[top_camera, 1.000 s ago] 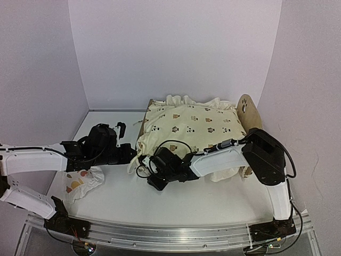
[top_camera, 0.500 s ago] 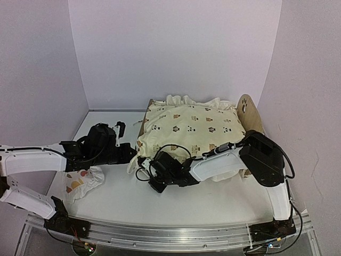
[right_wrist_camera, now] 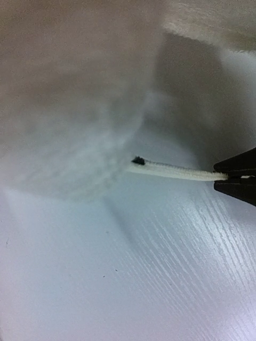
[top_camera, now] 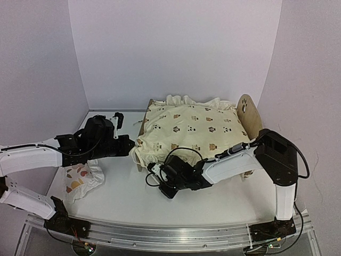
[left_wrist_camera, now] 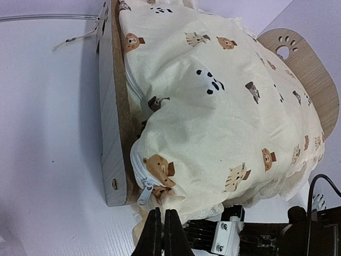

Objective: Set up the pet bed

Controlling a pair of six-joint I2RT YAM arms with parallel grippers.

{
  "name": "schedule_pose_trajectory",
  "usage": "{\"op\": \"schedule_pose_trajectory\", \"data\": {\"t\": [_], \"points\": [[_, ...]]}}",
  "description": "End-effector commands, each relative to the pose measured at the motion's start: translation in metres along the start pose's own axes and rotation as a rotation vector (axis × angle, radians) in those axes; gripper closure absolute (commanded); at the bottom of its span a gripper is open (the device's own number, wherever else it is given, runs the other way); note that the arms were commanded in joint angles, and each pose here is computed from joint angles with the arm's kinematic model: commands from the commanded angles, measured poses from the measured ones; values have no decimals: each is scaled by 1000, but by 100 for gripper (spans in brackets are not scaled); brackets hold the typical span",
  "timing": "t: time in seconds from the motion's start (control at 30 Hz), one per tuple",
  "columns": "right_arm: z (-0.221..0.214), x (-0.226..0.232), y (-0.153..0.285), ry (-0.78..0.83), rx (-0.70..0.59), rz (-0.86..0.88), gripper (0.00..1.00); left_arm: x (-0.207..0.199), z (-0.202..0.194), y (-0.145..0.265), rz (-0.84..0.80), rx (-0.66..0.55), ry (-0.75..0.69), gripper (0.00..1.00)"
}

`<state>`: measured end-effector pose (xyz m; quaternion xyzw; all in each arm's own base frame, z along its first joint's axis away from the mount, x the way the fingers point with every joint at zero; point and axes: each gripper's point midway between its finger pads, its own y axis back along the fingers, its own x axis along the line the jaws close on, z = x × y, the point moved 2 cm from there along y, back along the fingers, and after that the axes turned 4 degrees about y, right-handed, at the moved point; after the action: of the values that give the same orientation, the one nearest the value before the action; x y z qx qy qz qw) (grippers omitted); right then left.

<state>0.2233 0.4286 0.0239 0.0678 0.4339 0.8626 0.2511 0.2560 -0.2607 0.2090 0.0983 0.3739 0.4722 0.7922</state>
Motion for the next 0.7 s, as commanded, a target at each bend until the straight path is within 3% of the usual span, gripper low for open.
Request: {"op": "schedule_pose_trajectory", "data": {"t": [0.0,0.1,0.27,0.37,0.67], "points": [[-11,5,13,-7,38,25,100,-14,31,13,-6,-78,-24,100],[-15,6,13,-8,44,25,100,-16,31,13,-8,-68,-38,100],[-15,7,14,-11,45,35,100,-10,19,10,-10,-35,-21,92],[-15,8,14,-12,44,42,100,-5,10,6,-10,-23,-12,100],[-28,11,21,-25,64,52,100,-23,40,11,-21,-99,-58,100]]}}
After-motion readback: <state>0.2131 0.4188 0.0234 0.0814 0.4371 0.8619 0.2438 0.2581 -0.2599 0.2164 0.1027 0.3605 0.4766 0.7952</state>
